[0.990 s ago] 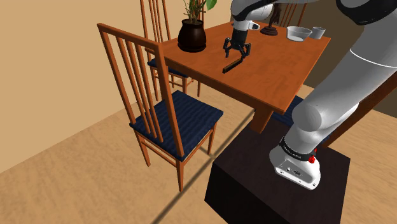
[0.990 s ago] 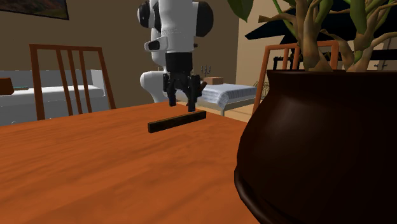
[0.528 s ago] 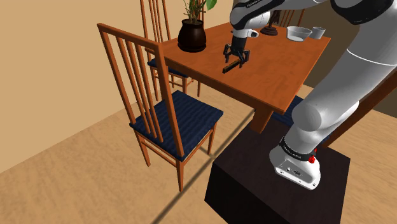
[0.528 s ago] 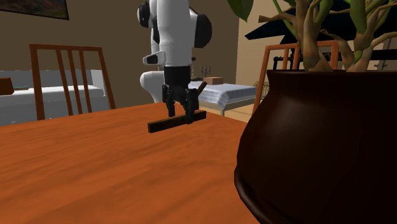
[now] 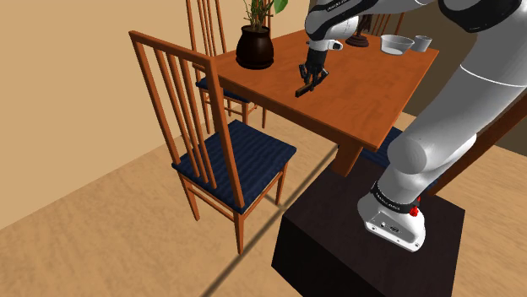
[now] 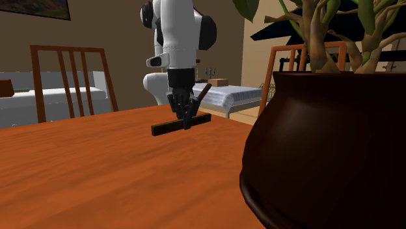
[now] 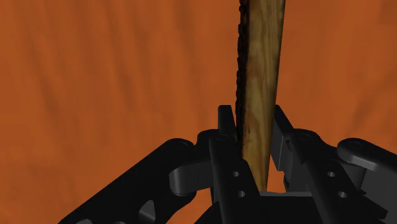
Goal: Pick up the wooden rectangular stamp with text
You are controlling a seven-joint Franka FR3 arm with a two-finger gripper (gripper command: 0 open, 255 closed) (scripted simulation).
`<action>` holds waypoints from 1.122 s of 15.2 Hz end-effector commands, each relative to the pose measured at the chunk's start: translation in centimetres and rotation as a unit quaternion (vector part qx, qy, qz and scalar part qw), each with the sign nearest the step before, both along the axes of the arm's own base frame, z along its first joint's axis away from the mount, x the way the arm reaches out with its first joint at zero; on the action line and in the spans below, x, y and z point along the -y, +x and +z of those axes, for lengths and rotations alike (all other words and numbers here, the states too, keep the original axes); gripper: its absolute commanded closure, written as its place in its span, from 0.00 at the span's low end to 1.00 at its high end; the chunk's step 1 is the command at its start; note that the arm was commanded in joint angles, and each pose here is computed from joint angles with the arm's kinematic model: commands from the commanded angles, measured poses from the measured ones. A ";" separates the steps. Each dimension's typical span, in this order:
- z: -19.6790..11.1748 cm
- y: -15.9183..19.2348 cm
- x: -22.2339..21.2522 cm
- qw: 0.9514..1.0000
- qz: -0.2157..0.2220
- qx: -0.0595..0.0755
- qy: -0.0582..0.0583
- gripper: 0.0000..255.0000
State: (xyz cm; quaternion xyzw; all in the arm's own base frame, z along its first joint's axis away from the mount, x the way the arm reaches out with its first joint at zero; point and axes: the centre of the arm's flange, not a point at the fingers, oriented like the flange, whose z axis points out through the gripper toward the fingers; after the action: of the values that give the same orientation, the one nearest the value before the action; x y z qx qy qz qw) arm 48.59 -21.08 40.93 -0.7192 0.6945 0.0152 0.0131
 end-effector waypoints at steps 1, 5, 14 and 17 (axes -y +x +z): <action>-0.4 0.0 -0.1 1.000 0.001 -0.004 0.002 1.00; 0.0 0.0 0.0 1.000 0.001 -0.004 0.002 1.00; 4.8 0.0 0.0 1.000 0.001 -0.004 0.002 1.00; 6.4 0.0 0.0 1.000 0.001 -0.004 0.002 1.00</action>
State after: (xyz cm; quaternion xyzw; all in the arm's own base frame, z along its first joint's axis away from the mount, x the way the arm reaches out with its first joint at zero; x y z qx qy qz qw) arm 48.59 -21.04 46.75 -0.7196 0.6940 0.0191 0.0119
